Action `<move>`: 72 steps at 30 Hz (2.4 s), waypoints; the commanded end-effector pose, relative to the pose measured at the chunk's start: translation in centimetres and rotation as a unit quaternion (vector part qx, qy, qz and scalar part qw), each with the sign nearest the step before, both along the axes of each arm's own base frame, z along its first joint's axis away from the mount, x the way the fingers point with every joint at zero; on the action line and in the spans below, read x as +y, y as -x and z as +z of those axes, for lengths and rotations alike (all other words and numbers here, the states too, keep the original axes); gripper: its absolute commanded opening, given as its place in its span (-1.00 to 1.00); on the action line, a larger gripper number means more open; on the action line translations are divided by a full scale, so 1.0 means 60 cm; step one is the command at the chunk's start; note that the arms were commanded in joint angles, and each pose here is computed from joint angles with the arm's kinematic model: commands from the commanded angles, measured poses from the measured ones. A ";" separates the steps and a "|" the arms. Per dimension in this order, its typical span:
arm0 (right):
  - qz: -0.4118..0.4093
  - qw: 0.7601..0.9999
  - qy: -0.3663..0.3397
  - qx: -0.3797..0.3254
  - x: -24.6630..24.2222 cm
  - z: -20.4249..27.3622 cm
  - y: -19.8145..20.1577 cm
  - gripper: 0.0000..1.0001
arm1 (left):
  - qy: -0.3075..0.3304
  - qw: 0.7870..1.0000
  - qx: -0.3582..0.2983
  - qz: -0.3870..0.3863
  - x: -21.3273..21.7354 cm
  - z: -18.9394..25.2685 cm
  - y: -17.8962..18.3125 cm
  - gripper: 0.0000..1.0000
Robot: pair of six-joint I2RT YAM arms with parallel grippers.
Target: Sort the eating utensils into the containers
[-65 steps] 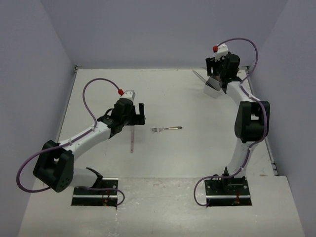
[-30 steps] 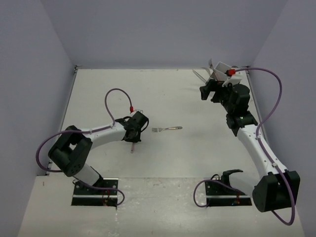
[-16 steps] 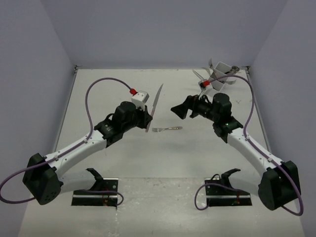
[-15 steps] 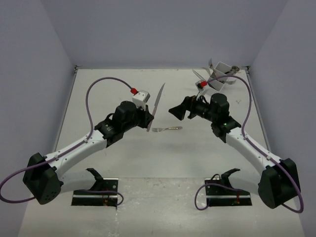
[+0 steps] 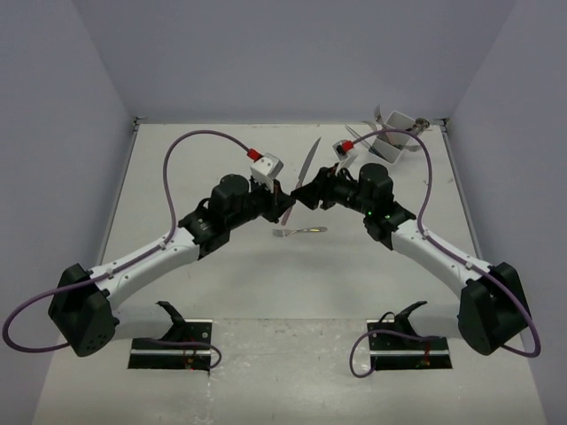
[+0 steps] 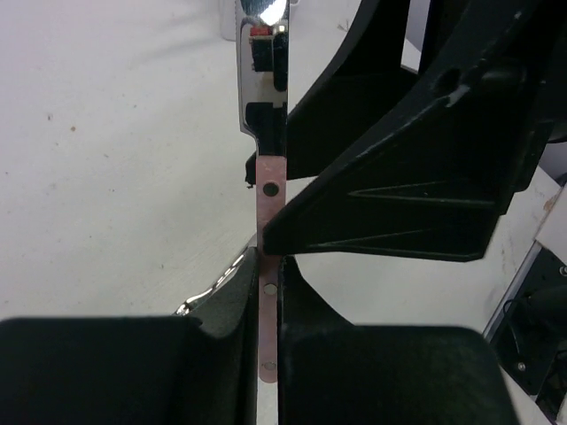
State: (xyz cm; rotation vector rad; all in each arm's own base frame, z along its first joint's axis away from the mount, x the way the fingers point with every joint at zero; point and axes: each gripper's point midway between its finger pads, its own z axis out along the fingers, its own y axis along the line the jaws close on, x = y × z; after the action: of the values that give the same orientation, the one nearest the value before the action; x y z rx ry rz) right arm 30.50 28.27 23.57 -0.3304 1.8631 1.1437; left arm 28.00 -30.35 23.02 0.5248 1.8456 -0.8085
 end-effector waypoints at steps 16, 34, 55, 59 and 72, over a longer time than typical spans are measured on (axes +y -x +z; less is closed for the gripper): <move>-0.196 0.972 0.056 -0.117 -0.100 0.066 -0.115 -1.00 | 0.009 0.997 -0.066 0.030 -0.034 0.077 -0.066 1.00; -0.638 0.756 0.044 -0.140 -0.515 0.057 -0.393 -1.00 | -0.018 0.992 -0.040 0.122 0.046 0.050 -0.135 1.00; -0.676 0.727 0.061 -0.107 -0.531 -0.058 -0.404 -0.82 | -0.038 0.987 0.006 0.157 0.118 0.003 -0.176 1.00; -0.661 0.738 0.089 -0.101 -0.518 -0.071 -0.406 -0.82 | -0.038 0.987 0.006 0.156 0.118 0.005 -0.172 1.00; -0.678 0.717 0.149 -0.067 -0.517 -0.089 -0.409 -0.58 | -0.038 0.981 -0.003 0.190 0.149 0.012 -0.163 1.00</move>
State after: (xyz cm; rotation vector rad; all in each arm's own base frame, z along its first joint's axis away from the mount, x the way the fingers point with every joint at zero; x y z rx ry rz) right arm 55.35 -2.00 16.57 0.6795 1.5678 -0.1693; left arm 37.66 -22.60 22.05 0.2549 1.9442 -0.5002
